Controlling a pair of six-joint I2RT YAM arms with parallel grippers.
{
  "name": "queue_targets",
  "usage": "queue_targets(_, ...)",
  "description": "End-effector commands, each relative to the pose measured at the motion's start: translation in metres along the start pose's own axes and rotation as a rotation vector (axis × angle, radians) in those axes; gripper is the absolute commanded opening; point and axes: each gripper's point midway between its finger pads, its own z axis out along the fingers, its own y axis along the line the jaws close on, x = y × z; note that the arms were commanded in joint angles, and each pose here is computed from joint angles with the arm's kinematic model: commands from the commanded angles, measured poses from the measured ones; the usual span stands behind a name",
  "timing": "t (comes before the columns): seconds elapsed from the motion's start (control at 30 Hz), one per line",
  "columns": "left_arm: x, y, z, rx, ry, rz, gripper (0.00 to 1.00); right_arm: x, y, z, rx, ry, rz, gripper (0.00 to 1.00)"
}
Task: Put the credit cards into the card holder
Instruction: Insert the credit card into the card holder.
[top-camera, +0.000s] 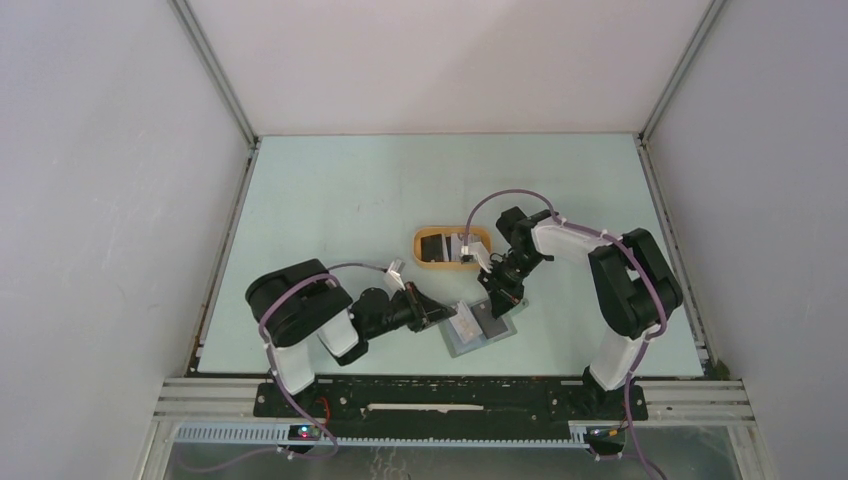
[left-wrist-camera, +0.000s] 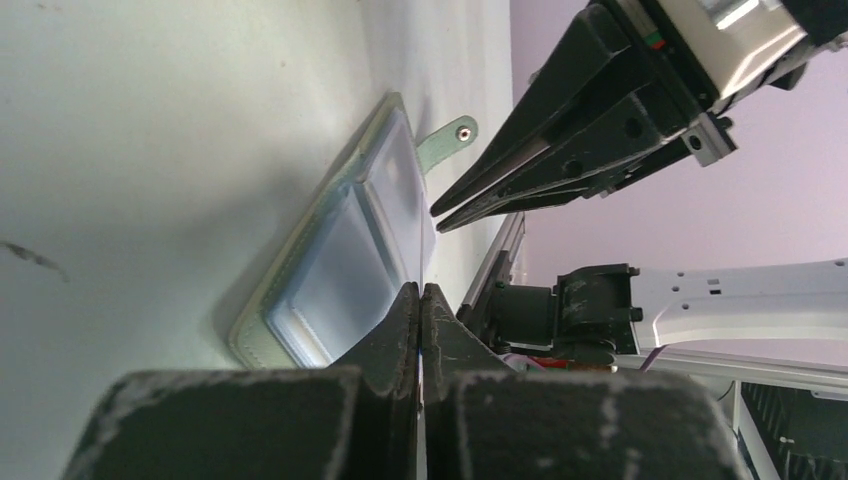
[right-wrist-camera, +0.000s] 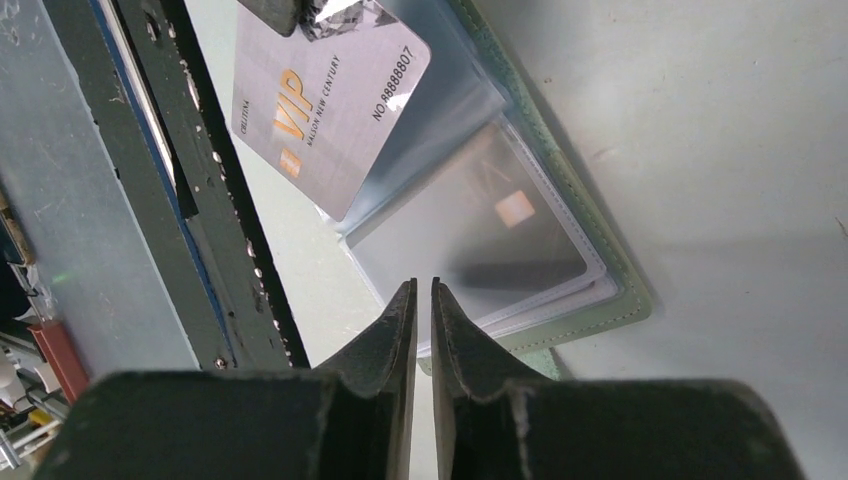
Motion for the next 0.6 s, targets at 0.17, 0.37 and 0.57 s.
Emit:
queue_targets(0.17,-0.0074,-0.0012,0.0098,0.019,-0.024,0.028,0.0,-0.0077,-0.0056,-0.0021,0.024,0.004,-0.003,0.16)
queue_targets(0.37,-0.0064,-0.0016,0.0125,0.024,-0.014,0.026,0.0,-0.0081,-0.006,-0.0025,0.027,0.003,-0.003,0.16)
queue_targets(0.57,-0.0071,-0.0029,0.013,0.03,-0.018,0.021,0.0,-0.0083,-0.0064,-0.0029,0.03,0.004,-0.002,0.15)
